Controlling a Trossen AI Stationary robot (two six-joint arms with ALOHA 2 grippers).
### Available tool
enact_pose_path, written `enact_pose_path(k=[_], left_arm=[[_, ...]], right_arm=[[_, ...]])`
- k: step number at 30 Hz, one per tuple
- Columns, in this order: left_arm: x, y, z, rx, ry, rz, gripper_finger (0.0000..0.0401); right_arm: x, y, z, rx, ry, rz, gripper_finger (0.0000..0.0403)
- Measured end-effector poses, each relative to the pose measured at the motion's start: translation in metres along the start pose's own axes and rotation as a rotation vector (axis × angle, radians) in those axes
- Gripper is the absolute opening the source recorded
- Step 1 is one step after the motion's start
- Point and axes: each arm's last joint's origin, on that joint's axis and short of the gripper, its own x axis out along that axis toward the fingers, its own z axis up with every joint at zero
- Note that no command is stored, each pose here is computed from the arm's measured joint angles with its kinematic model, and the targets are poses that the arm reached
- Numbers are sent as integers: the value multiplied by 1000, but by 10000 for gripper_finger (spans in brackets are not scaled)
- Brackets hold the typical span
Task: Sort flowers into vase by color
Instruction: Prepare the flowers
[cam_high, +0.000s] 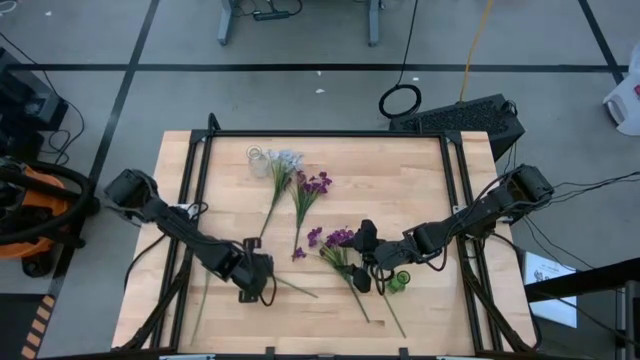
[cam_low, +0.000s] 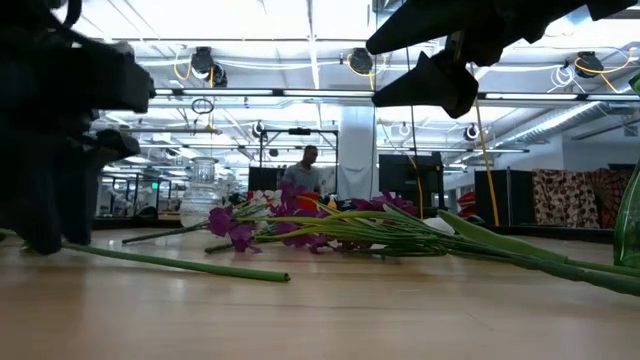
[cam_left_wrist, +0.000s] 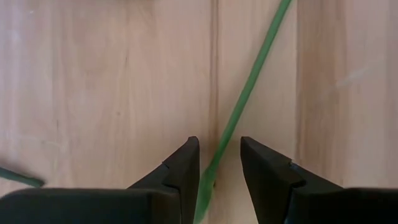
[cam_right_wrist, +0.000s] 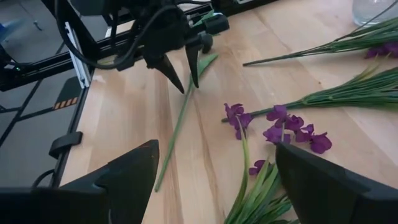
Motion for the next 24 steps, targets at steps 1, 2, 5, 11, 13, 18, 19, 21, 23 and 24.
enact_pose_path(k=[1, 2, 5, 11, 13, 18, 19, 21, 23, 24], left_arm=[[2, 0, 0, 5, 6, 7, 122], [3, 0, 0, 9, 10, 14, 122], [5, 0, 0, 31, 16, 20, 122], [4, 0, 0, 57, 10, 13, 61], [4, 0, 0, 58, 11, 16, 22], [3, 0, 0, 53, 16, 19, 14], [2, 0, 2, 54, 19, 21, 14], [-3, -1, 5, 58, 37, 31, 10], [-12, -3, 12, 65, 38, 32, 6], [-17, -4, 17, 69, 30, 27, 5]], right_arm=[[0, 0, 0, -2, 0, 0, 313], [0, 0, 0, -5, 0, 0, 313], [0, 0, 0, -9, -2, -3, 313], [0, 0, 0, -9, -5, -1, 313], [0, 0, 0, -9, -5, -1, 313], [-2, 5, -1, -30, -15, 20, 313], [-2, 7, 0, -35, -26, 32, 313], [-4, 12, 2, -56, -58, 61, 313], [-6, 18, 3, -92, -92, 91, 313], [-7, 20, 4, -113, -108, 105, 313]])
